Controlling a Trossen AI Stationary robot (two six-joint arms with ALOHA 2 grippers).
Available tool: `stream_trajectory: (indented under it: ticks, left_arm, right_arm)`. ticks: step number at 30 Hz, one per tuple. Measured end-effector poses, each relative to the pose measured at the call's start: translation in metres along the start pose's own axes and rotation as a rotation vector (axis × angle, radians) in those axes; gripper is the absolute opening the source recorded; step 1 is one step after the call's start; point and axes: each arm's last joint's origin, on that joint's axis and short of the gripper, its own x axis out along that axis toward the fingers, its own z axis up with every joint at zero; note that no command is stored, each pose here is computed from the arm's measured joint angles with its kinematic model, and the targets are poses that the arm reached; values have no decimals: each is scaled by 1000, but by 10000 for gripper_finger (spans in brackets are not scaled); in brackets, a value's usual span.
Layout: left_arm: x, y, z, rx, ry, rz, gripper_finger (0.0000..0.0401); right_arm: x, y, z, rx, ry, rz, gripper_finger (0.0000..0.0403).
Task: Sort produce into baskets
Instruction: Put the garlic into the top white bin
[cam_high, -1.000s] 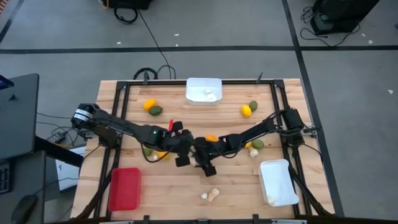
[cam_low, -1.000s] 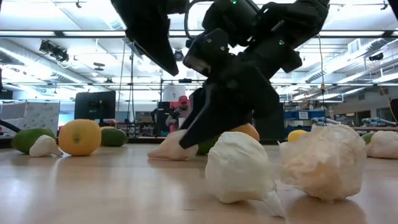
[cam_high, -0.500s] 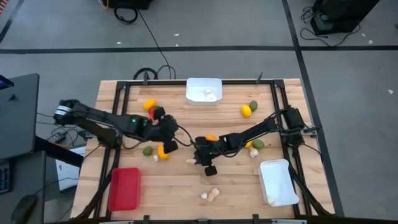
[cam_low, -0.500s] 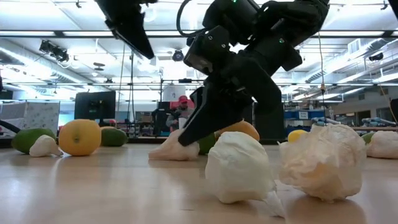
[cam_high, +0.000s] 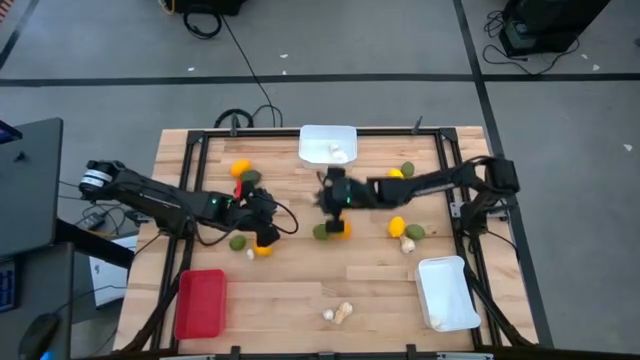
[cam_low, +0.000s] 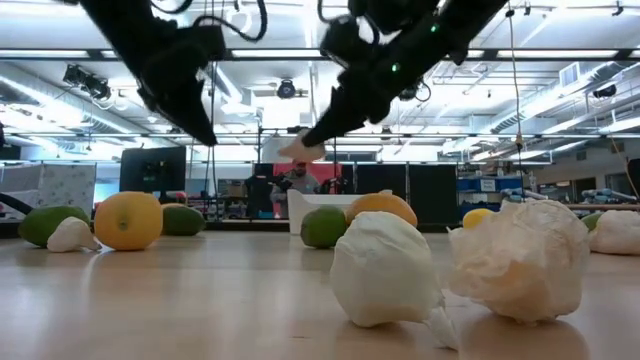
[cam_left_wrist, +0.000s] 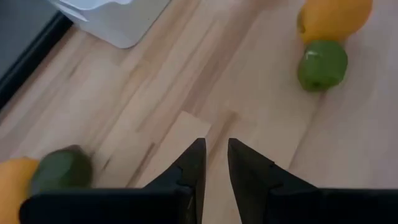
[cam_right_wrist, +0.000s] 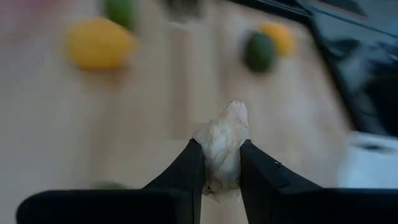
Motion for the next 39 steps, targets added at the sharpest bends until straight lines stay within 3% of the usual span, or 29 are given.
stream_trajectory:
  ticks: [8,15,25,36,39]
  left_arm:
    - [11,1,-13,-28,4,19,74]
    - [10,0,-7,18,-73,57,74]
    - [9,-2,2,65,-175,85,74]
    - [11,2,5,92,-186,116,74]
    - [11,1,6,34,-193,109,74]
  right_arm:
    - [6,-97,-28,161,59,-236,84]
    - [10,-154,-66,330,119,-310,94]
    - [29,-169,-87,386,178,-286,122]
    - [29,-166,-85,381,181,-295,257]
    - [27,-164,-82,412,171,-297,286]
